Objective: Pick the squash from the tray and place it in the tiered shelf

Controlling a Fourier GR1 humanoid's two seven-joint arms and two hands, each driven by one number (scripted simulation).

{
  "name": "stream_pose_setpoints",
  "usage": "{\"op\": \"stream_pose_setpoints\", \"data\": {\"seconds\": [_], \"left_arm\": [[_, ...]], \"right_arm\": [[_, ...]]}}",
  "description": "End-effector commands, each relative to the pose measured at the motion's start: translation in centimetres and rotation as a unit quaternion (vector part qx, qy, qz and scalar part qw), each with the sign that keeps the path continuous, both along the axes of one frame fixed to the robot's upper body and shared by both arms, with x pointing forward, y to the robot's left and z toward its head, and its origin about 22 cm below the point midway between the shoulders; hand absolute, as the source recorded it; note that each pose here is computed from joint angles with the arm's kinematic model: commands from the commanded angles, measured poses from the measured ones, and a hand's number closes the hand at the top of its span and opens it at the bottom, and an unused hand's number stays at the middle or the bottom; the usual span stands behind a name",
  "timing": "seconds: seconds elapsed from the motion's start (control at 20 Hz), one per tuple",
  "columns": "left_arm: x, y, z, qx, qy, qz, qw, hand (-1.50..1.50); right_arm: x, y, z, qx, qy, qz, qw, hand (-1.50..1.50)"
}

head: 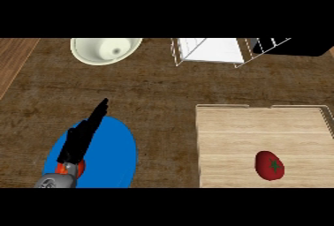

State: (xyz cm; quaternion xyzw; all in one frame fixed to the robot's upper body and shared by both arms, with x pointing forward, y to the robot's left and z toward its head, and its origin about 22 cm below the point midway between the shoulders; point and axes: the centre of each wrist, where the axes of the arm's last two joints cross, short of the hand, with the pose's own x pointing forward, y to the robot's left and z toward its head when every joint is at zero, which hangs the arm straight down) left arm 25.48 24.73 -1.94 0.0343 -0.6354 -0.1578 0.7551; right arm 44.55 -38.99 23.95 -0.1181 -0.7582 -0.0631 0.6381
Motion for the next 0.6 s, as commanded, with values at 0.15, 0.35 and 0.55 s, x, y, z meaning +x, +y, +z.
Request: {"op": "stream_pose_setpoints", "data": {"seconds": [0.15, 0.35, 0.55], "left_arm": [[0.4, 0.1, 0.0, 0.002, 0.007, 0.002, 1.0000, 0.00], [1.1, 0.6, 1.4, 0.000, 0.009, -0.005, 0.9999, 0.00], [0.1, 0.1, -0.4, -0.005, 0.020, -0.007, 0.9998, 0.00]], "right_arm": [[-3.8, -6.8, 0.0, -0.045, -0.022, 0.003, 0.999, -1.50], [-4.2, -7.4, -1.1, -0.058, -0.024, 0.024, 0.998, -1.50], [-5.6, -9.4, -0.9, -0.075, 0.005, 0.030, 0.997, -1.50]]}}
